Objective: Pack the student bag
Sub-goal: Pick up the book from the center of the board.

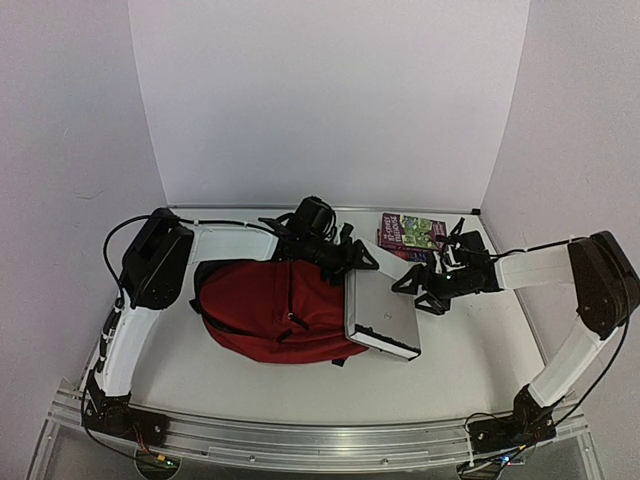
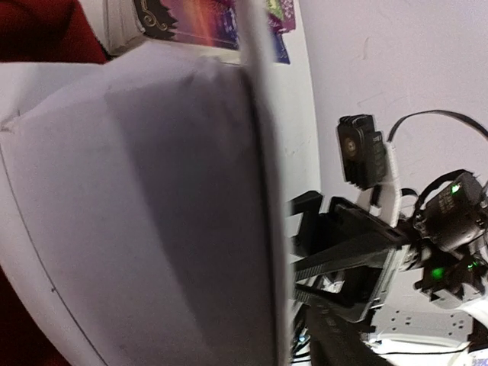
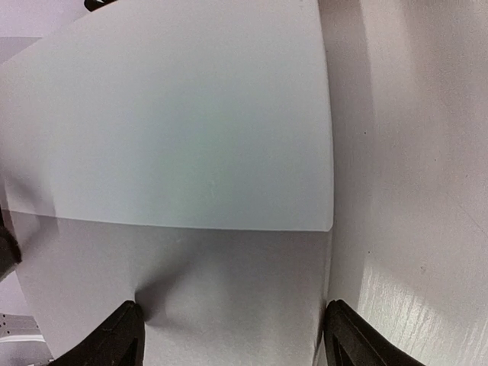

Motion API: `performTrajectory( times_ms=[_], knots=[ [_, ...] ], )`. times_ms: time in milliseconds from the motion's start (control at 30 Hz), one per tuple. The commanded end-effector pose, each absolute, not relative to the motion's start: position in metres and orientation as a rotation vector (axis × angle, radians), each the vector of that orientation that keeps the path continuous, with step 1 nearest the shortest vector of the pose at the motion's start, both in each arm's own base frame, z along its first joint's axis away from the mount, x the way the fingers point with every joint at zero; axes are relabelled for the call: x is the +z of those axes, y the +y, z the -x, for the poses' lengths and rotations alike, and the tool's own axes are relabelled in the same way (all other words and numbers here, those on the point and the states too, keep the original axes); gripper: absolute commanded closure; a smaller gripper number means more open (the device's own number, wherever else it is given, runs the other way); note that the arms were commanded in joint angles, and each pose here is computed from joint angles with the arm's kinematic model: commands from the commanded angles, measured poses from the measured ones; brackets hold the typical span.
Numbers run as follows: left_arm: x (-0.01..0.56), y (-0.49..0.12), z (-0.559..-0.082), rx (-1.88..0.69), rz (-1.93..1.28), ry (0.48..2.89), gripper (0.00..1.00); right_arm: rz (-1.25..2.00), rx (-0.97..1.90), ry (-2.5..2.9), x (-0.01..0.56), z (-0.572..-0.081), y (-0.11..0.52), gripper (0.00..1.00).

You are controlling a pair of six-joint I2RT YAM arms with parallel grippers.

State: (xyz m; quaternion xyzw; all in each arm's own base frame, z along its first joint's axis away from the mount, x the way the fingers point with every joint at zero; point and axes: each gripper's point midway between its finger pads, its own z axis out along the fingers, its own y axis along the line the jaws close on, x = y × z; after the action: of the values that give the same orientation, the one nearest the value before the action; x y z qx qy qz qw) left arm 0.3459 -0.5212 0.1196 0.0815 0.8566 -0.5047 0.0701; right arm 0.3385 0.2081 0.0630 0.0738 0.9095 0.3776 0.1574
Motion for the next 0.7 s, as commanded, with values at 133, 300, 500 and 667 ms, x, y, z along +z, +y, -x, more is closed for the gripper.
performTrajectory(
  times_ms=[133,300,500,667],
  knots=[
    [0.104,-0.499,-0.329,-1.359,-0.283,2.616,0.69,-0.191,1.036,2.419,0.119,-0.361,0.204,0.19],
    [0.146,-0.496,-0.324,-1.472,-0.364,2.5,0.78,-0.136,0.988,2.338,0.153,-0.363,0.198,0.16],
    [0.203,-0.487,-0.303,-1.64,-0.581,2.354,0.79,0.101,0.984,2.249,0.208,-0.344,0.202,0.05],
    [0.219,-0.469,-0.261,-1.699,-0.902,2.281,0.78,0.361,1.03,2.242,0.237,-0.324,0.226,0.02]
  ],
)
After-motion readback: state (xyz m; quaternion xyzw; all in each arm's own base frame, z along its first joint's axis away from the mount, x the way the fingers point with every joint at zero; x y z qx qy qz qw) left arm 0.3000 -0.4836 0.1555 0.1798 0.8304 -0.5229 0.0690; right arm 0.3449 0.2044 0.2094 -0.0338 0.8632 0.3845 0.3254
